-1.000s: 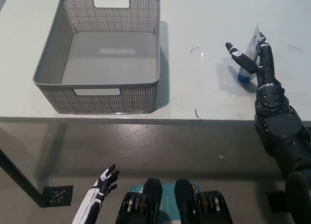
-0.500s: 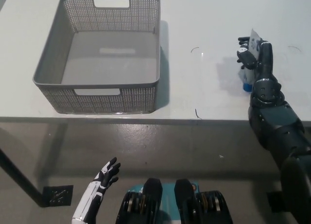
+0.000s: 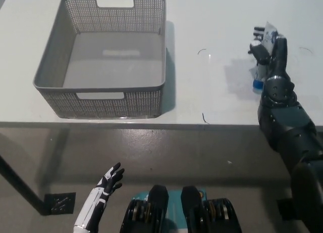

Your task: Use the right hand to pick up a shampoo and place it into a container on the left side

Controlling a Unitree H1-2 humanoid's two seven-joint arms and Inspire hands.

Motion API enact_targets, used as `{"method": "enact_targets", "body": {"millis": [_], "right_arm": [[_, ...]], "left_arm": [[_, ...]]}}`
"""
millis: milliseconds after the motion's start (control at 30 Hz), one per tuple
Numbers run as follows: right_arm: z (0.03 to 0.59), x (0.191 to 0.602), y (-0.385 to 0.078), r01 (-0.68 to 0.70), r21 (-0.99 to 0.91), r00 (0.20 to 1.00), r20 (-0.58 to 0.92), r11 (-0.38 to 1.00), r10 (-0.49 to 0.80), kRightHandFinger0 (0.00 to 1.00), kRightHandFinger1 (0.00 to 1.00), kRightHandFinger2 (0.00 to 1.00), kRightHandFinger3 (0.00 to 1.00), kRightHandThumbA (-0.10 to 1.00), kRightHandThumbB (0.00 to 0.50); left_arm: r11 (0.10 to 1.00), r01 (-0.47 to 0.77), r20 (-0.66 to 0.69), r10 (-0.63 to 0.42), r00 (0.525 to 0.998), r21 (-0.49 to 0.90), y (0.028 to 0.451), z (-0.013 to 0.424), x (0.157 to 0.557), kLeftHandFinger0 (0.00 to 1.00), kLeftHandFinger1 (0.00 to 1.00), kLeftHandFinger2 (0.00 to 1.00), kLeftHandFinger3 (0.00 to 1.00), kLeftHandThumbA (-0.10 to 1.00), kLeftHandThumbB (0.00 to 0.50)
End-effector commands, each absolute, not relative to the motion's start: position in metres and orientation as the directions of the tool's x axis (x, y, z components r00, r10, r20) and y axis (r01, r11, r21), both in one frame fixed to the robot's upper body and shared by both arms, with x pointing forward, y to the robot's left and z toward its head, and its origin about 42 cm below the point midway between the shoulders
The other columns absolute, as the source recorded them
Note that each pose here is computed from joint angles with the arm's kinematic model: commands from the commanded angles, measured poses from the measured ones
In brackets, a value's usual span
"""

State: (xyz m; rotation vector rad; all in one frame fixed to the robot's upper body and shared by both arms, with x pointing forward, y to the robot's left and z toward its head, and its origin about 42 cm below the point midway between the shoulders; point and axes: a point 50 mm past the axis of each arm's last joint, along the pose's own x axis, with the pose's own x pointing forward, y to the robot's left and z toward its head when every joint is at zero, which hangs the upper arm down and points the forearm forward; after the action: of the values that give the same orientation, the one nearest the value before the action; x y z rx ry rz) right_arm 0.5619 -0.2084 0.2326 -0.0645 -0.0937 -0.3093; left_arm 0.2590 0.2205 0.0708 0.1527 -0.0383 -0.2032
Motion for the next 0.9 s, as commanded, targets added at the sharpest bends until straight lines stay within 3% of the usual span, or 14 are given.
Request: {"method": "enact_targets", "body": {"millis": [0,133,367,467,633,700,733,767,800,867], "right_arm": [[0.330,0.578,-0.180,0.257,0.057,0.888,0.380,0.965,-0.260,0.00,0.25,0.65,0.68,-0.10,0.138],[0.369,0.575,-0.156,0.191,0.093,0.854,0.475,0.977,-0.212,0.00,0.21,0.59,0.54,-0.10,0.167],[0.413,0.564,-0.106,0.090,0.122,0.834,0.532,0.988,-0.142,0.00,0.27,0.67,0.67,-0.10,0.136],[0.424,0.561,-0.078,0.057,0.089,0.836,0.540,0.994,-0.096,0.00,0.23,0.57,0.63,-0.10,0.163],[0.435,0.551,-0.025,-0.043,0.018,0.832,0.555,0.999,0.026,0.00,0.34,0.73,0.71,-0.10,0.152],[0.437,0.546,-0.006,-0.055,-0.017,0.822,0.567,0.998,0.055,0.00,0.34,0.72,0.73,-0.10,0.162],[0.437,0.544,0.005,-0.089,-0.023,0.829,0.553,0.996,0.087,0.00,0.35,0.72,0.74,-0.10,0.142],[0.437,0.543,0.010,-0.097,-0.029,0.831,0.548,0.995,0.097,0.01,0.34,0.69,0.68,-0.10,0.149],[0.435,0.540,0.023,-0.120,-0.044,0.834,0.538,0.992,0.125,0.00,0.27,0.61,0.55,-0.10,0.149],[0.431,0.534,0.044,-0.159,-0.065,0.843,0.510,0.985,0.170,0.00,0.23,0.59,0.46,-0.10,0.159]], "left_arm": [[0.963,0.208,0.052,-0.220,0.974,0.173,0.222,0.077,0.262,1.00,1.00,1.00,1.00,1.00,0.214],[0.962,0.213,0.052,-0.224,0.973,0.170,0.221,0.078,0.263,1.00,1.00,1.00,1.00,1.00,0.217],[0.959,0.221,0.045,-0.232,0.972,0.177,0.219,0.078,0.263,1.00,1.00,1.00,1.00,1.00,0.237],[0.959,0.224,0.049,-0.236,0.970,0.175,0.219,0.078,0.262,1.00,1.00,1.00,1.00,1.00,0.235],[0.956,0.228,0.052,-0.241,0.969,0.183,0.218,0.077,0.262,1.00,1.00,1.00,1.00,1.00,0.214],[0.956,0.230,0.050,-0.243,0.969,0.182,0.217,0.077,0.262,1.00,1.00,1.00,1.00,1.00,0.220],[0.956,0.233,0.050,-0.245,0.968,0.179,0.216,0.078,0.262,1.00,1.00,1.00,1.00,1.00,0.228],[0.956,0.233,0.051,-0.245,0.968,0.180,0.216,0.078,0.263,1.00,1.00,1.00,1.00,1.00,0.230],[0.956,0.230,0.051,-0.243,0.969,0.181,0.216,0.078,0.262,1.00,1.00,1.00,1.00,1.00,0.233],[0.957,0.225,0.052,-0.238,0.970,0.182,0.216,0.078,0.262,1.00,1.00,1.00,1.00,1.00,0.236]]}}
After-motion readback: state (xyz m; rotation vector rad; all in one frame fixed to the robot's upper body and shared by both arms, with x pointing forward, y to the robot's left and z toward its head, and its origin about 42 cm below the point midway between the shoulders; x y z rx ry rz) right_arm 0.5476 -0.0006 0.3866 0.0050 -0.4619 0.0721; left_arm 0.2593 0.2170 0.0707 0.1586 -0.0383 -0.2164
